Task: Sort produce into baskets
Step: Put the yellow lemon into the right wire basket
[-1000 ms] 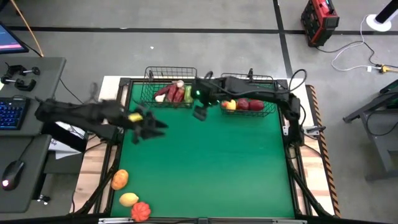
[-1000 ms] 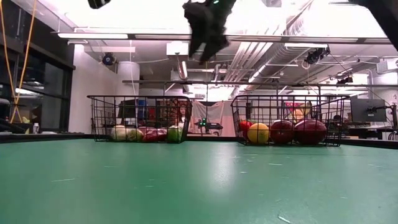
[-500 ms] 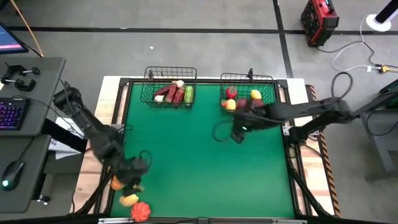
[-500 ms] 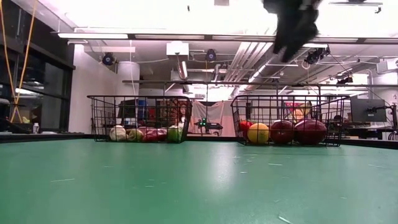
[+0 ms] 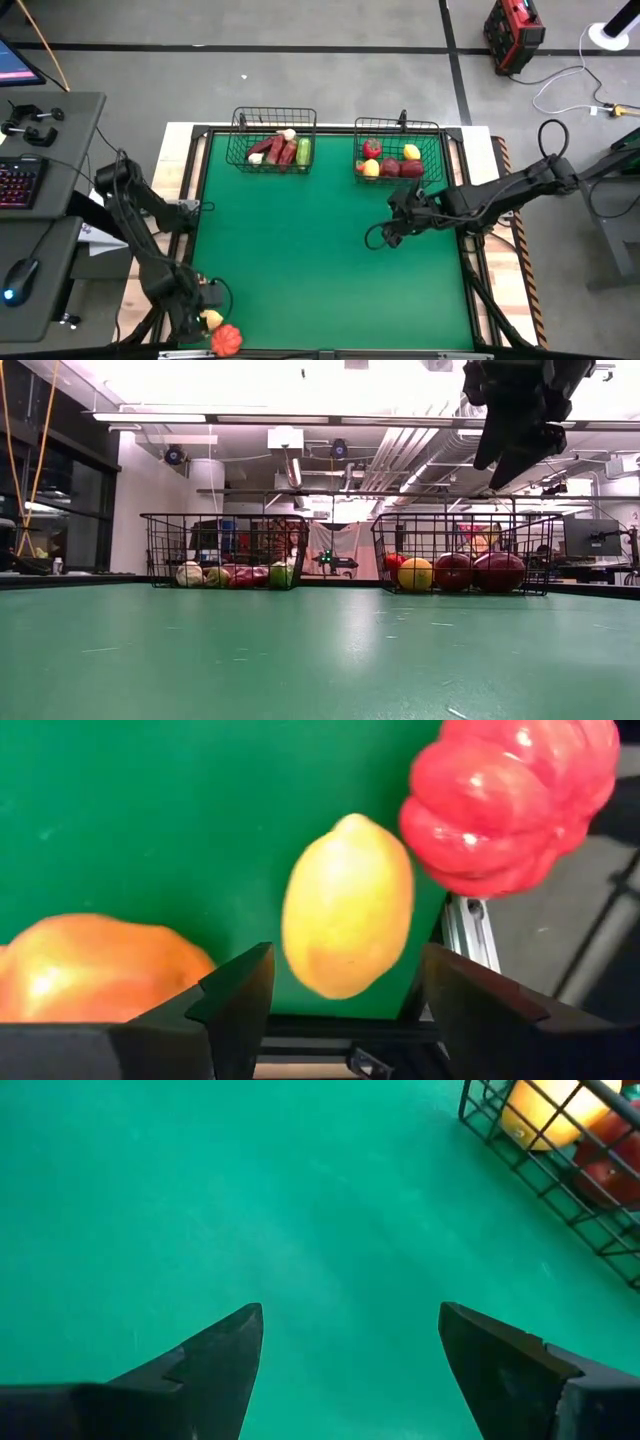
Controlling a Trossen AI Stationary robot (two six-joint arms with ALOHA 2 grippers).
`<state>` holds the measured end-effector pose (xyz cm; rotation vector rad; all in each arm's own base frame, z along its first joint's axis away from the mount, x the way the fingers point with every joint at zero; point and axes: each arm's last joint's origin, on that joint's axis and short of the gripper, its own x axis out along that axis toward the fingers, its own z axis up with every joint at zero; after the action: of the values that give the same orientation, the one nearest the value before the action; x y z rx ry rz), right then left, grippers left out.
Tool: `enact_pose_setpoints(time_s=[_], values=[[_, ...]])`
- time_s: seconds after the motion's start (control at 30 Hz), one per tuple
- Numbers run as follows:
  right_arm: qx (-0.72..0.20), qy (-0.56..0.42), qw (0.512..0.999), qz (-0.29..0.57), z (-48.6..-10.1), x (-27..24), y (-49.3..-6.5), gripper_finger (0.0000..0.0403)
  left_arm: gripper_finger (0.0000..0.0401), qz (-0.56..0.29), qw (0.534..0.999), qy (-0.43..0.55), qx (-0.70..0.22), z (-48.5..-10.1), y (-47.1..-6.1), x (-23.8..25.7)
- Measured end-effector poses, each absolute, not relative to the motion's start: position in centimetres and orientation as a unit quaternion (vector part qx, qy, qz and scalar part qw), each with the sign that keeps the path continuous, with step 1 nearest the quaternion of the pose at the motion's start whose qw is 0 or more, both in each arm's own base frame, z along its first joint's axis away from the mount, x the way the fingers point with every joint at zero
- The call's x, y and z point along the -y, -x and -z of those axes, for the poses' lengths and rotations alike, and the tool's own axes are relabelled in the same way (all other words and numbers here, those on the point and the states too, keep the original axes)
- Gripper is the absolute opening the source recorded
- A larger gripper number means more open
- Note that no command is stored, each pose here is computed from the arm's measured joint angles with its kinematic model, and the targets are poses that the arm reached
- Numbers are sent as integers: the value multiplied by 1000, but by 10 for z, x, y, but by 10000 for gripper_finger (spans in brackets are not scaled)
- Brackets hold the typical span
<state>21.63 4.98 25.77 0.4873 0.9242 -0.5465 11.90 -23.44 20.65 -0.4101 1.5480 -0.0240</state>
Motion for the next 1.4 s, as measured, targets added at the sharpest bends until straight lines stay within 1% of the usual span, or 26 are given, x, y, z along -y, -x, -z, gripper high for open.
enact_pose_setpoints(time_s=[0.13,0.33,0.53,0.77,0.9,1.0,1.2,1.3,1.4], values=[[-435,-227,832,258,-258,-49,-216,296,241,25,703,143,-696,-205,-124,253],[-434,-225,833,259,-258,-49,-216,296,241,8,696,116,-708,-184,-121,265],[-434,-225,833,260,-258,-49,-216,296,241,8,702,76,-708,-167,-121,273],[-434,-225,833,260,-258,-49,-216,296,241,1,711,73,-699,-163,-123,274],[-434,-225,833,260,-258,-49,-216,296,241,3,707,77,-703,-163,-123,274],[-434,-225,833,260,-258,-49,-216,296,241,-8,703,98,-705,-165,-122,273],[-430,-220,834,266,-258,-49,-216,296,241,20,714,80,-695,-170,-123,272],[-430,-221,834,266,-258,-49,-216,296,243,20,713,82,-697,-170,-125,271],[-430,-221,834,266,-258,-49,-216,296,252,22,706,82,-703,-170,-125,271]])
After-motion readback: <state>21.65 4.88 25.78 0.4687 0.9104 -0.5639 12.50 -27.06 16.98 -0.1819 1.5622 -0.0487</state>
